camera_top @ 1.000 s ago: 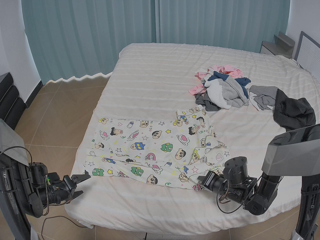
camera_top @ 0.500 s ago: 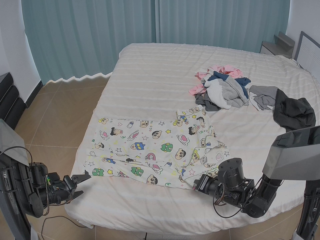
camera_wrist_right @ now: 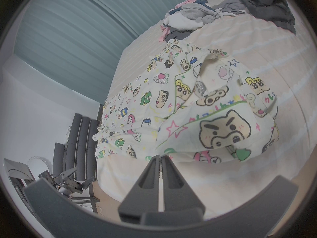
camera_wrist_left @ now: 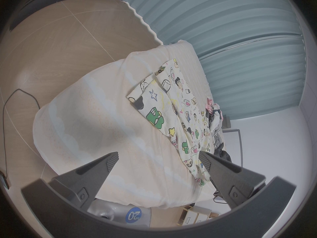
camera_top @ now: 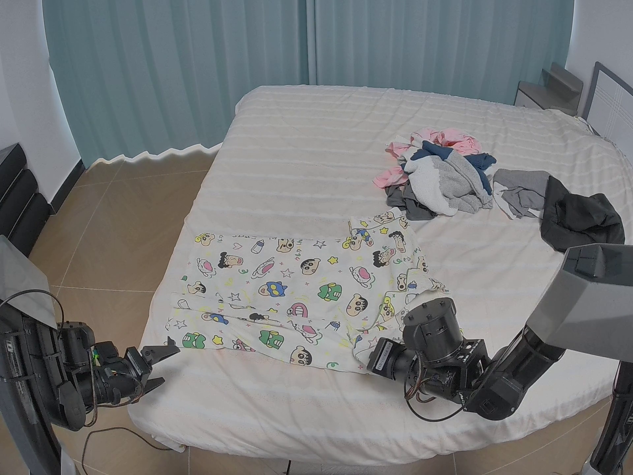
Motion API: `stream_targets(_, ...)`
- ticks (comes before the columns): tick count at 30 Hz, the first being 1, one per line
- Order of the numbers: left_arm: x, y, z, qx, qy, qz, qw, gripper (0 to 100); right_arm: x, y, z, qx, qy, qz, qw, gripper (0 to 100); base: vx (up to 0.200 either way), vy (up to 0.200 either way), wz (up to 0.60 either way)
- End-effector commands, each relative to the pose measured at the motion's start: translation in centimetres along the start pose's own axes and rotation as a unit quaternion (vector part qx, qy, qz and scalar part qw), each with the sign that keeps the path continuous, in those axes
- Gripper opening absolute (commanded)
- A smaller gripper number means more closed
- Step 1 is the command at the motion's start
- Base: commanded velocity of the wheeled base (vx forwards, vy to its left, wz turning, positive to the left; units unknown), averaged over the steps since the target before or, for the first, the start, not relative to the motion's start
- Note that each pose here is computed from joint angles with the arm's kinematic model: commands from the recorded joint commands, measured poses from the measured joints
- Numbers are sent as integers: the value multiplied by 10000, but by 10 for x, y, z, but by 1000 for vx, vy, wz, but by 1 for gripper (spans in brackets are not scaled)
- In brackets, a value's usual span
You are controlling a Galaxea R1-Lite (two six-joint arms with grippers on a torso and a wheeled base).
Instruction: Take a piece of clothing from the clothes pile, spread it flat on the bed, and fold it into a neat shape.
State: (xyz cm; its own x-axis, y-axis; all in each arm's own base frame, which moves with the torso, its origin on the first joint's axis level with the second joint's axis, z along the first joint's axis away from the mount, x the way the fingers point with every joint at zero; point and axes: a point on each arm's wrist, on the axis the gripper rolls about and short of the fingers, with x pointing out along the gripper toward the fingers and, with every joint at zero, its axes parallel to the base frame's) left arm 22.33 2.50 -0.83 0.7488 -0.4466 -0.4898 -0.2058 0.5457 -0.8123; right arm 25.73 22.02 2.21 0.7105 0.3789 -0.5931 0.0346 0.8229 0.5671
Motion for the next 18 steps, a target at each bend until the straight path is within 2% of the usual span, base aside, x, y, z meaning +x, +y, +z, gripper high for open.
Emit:
stream_targets(1, 0, -1, 1, 47, -42, -50, 10000, 100, -3, 10, -2, -52, -4, 157, 9999, 0, 0, 0, 0)
stream_targets(12, 1, 0, 0, 121, -25, -32, 9999, 100, 3, 10, -4, -68, 307, -250, 9992, 0, 0, 0, 0)
stream_targets(18, 1, 0, 0, 120, -16, -23, 9999, 100, 6, 18, 3, 117, 372, -385, 9985, 0, 0, 0, 0)
